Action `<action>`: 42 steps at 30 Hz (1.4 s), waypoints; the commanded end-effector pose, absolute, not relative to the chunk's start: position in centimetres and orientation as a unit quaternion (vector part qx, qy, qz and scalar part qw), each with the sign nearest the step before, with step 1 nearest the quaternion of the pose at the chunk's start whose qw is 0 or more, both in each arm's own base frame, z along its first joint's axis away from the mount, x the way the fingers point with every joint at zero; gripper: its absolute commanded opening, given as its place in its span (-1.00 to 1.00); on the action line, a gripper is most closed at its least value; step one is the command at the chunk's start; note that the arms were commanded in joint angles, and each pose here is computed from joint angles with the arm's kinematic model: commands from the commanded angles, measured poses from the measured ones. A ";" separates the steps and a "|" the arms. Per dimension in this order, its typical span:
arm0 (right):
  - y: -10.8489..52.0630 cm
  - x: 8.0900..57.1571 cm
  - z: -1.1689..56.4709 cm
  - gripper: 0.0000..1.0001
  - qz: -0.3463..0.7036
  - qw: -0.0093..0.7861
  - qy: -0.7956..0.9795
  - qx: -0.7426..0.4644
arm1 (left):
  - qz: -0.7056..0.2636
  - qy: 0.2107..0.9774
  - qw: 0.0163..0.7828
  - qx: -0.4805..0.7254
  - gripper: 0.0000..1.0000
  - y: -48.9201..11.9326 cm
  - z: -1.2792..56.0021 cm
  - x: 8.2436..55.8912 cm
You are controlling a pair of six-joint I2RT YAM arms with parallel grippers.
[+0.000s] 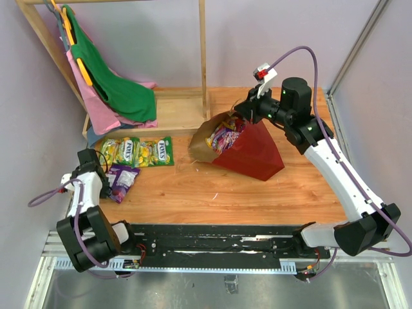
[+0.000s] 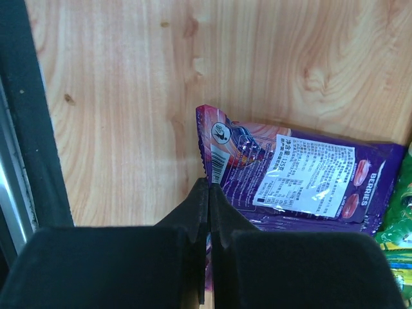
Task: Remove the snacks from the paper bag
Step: Place the snack at the center of the board.
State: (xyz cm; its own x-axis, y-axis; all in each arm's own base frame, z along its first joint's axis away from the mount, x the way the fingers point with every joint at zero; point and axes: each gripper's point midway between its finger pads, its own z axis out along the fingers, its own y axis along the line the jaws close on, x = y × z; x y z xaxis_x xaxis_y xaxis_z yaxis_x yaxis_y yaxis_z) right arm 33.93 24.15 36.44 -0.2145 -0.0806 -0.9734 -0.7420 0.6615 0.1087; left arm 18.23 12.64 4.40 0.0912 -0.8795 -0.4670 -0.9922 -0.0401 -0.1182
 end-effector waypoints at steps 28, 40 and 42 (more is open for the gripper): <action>24.1 33.7 39.6 -0.99 0.300 0.594 0.686 -0.295 | 0.189 0.485 0.221 -0.825 -0.99 15.1 4.1 13.3; 24.2 33.8 39.5 -0.99 0.302 0.592 0.687 -0.295 | 0.175 0.521 0.261 -0.793 -0.86 16.2 4.6 15.1; 24.3 33.8 39.5 -0.99 0.302 0.591 0.687 -0.296 | 0.186 0.534 0.254 -0.785 -0.85 16.5 4.5 15.2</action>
